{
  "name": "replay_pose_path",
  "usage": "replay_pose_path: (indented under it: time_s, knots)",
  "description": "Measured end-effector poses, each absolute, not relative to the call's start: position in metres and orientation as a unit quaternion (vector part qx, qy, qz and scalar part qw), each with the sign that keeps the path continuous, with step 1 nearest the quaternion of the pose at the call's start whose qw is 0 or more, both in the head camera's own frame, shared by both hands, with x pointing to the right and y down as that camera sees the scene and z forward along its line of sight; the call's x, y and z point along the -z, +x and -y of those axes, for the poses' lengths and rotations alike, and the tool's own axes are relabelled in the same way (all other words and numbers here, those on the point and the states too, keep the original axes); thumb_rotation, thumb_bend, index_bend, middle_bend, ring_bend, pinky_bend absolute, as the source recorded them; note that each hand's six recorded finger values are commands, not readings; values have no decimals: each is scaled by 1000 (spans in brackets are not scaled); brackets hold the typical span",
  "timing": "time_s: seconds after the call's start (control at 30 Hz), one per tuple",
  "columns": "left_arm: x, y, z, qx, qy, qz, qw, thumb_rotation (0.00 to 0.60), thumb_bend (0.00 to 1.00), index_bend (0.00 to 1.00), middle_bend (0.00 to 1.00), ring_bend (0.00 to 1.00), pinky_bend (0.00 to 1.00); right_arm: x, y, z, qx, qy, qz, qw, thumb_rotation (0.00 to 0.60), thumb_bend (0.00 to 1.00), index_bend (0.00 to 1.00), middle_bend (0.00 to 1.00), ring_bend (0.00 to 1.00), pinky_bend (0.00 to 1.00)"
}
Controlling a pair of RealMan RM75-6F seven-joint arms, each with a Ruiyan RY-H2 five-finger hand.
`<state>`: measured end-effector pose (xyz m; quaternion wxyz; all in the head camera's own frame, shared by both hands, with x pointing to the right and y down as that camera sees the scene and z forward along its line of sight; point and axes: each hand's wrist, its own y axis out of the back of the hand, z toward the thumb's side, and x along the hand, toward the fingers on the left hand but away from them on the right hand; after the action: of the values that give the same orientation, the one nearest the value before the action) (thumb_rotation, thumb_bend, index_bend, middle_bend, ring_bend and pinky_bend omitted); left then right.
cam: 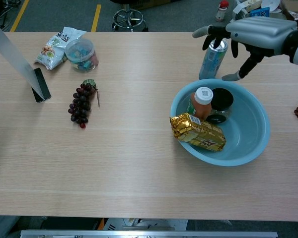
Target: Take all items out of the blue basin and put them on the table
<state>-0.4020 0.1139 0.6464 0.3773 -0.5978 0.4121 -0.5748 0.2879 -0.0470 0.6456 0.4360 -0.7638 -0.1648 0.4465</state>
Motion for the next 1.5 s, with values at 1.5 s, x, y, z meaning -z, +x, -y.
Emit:
replay_pose_path:
  time_s: [1.5]
  knots:
    - [-649, -414, -121, 578, -597, -419, 365, 600, 270, 313, 309, 246, 318, -702, 256, 4, -454, -762, 79, 454, 600, 90, 259, 331, 293, 494]
